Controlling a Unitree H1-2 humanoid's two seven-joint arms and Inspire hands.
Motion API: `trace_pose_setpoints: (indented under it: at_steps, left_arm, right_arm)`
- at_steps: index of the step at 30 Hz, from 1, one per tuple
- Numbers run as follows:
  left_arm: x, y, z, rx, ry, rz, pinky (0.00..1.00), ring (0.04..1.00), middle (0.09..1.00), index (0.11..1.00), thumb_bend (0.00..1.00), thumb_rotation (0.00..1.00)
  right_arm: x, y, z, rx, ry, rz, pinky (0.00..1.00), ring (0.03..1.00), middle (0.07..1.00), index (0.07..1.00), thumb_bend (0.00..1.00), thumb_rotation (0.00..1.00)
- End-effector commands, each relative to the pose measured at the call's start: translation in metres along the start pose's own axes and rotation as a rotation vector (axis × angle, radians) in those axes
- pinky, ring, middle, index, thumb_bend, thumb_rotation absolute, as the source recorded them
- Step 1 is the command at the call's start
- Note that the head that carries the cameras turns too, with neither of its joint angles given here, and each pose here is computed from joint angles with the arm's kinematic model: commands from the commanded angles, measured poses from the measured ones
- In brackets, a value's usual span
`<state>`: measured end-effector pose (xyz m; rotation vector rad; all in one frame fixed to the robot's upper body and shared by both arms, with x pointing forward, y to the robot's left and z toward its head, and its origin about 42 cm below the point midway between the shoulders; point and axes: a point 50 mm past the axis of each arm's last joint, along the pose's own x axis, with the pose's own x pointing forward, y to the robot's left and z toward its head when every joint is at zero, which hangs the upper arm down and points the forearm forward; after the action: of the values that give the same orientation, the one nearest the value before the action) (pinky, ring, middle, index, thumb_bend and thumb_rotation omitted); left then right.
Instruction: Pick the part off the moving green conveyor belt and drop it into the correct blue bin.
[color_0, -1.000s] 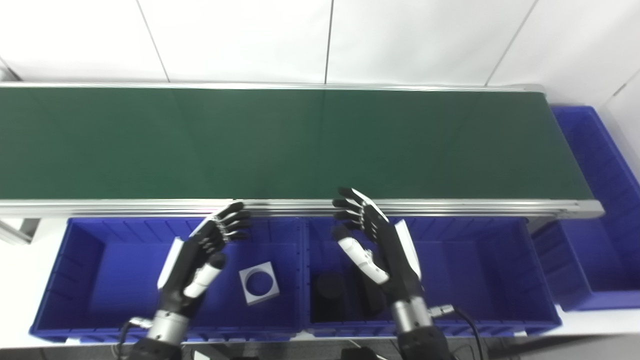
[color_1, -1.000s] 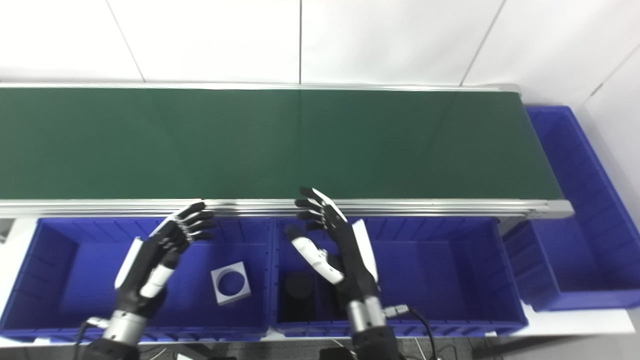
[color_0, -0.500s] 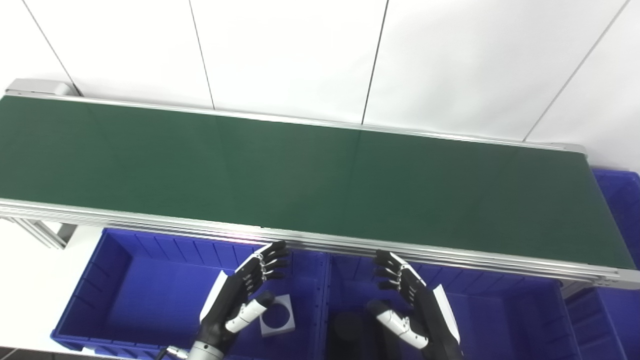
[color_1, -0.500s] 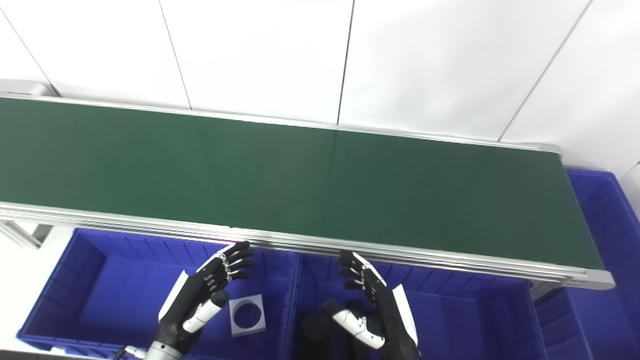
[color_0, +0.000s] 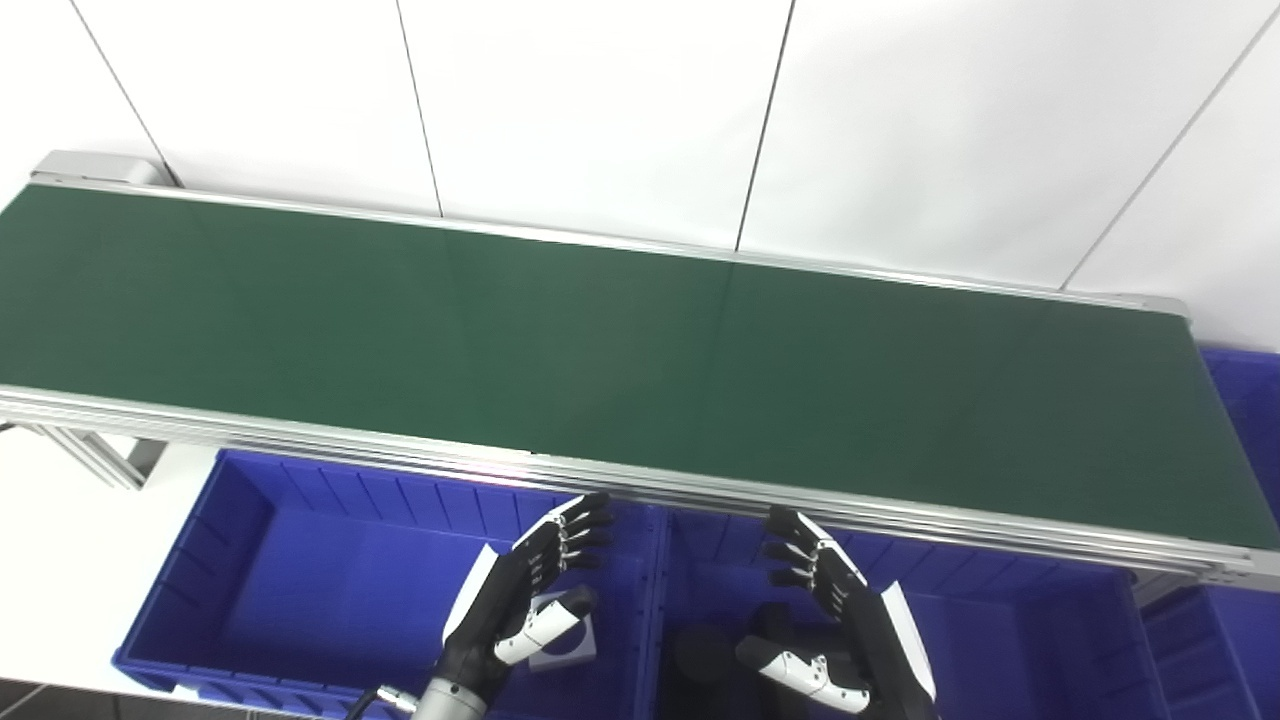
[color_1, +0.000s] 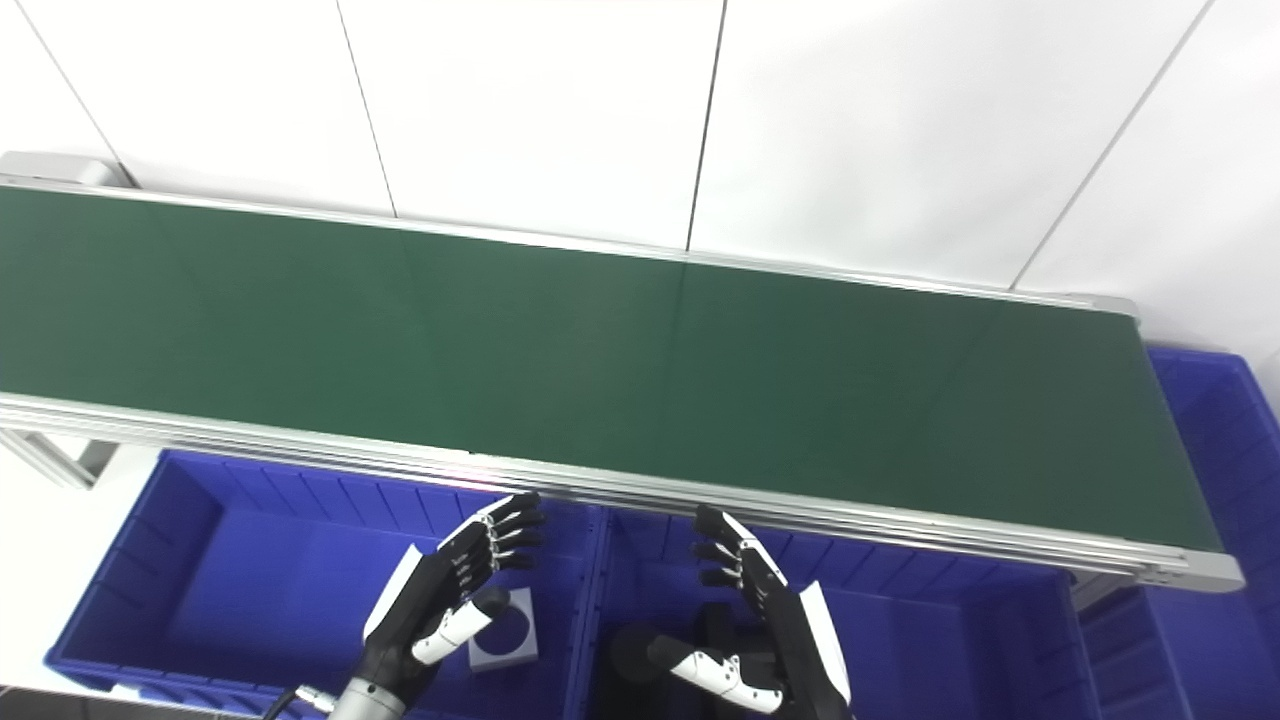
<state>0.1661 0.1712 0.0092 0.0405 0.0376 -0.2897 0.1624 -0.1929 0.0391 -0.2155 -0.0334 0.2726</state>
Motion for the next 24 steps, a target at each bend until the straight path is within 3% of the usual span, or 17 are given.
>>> trace_pose_setpoints:
  at_steps: [1,24]
  left_arm:
    - [0.005,0.002,0.007,0.006,-0.060,0.002,0.73,0.793,0.830,0.856,0.88,0.77]
    - [-0.003,0.033,0.007,0.010,-0.059,-0.010,0.77,0.815,0.849,0.890,0.84,0.82]
  right_arm:
    - [0.004,0.002,0.008,0.004,-0.070,-0.010,0.71,0.798,0.848,0.868,0.83,0.48]
    - [0.018,0.029,0.011,-0.008,-0.078,-0.040,0.70,0.788,0.841,0.858,0.78,0.52]
